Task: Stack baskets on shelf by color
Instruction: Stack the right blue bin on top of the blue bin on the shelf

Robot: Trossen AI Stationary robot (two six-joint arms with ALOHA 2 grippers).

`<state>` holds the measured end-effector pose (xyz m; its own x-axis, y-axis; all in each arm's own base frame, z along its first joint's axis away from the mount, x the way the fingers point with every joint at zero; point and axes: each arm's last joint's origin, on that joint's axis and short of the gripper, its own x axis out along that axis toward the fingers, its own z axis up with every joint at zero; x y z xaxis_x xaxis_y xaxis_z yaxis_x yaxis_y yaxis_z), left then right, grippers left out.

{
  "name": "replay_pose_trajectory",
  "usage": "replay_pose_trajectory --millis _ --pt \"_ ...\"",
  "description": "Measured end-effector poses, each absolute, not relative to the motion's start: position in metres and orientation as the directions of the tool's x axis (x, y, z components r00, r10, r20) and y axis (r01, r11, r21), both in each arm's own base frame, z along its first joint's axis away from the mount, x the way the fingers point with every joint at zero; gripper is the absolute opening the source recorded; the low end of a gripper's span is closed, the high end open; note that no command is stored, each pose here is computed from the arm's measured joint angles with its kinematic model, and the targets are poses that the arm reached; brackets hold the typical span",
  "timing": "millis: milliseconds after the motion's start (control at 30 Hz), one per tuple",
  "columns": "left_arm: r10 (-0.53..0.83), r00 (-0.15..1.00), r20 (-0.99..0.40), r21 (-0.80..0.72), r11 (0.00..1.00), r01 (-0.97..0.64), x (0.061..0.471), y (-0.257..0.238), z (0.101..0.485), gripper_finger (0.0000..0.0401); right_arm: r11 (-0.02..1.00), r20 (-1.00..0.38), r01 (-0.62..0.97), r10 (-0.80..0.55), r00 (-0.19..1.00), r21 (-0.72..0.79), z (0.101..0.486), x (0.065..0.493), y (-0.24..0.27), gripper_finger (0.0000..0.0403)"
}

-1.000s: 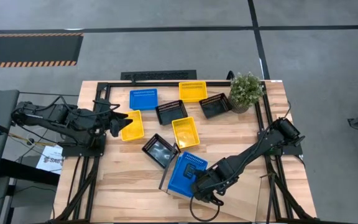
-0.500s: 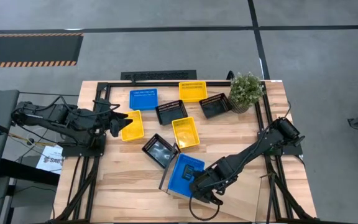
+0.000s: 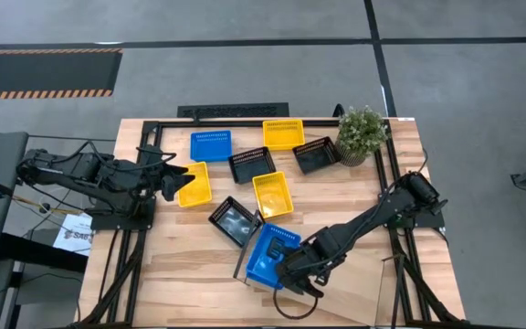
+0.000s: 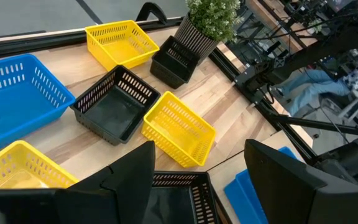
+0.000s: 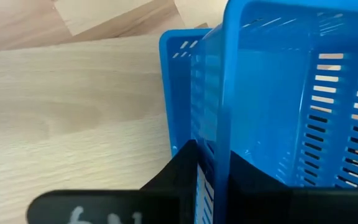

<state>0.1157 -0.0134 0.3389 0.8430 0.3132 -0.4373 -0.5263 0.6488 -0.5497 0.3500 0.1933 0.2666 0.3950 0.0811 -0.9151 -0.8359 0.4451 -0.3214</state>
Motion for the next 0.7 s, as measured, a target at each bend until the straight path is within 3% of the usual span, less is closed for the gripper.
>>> replay_pose_trajectory --millis 433,700 --pt "0.313 0.843 -0.437 -0.550 0.649 -0.526 0.1158 -0.0134 0.3389 0.0238 0.453 -0.915 -0.833 0.083 0.394 -0.317 0.2665 0.3503 0.1929 0.0062" --pt "0.313 0.843 -0.437 -0.550 0.649 -0.526 0.1157 -0.0134 0.3390 0.0238 0.463 -0.915 -0.827 0.079 0.396 -0.318 0.2664 0.3527 0.1891 0.0122"
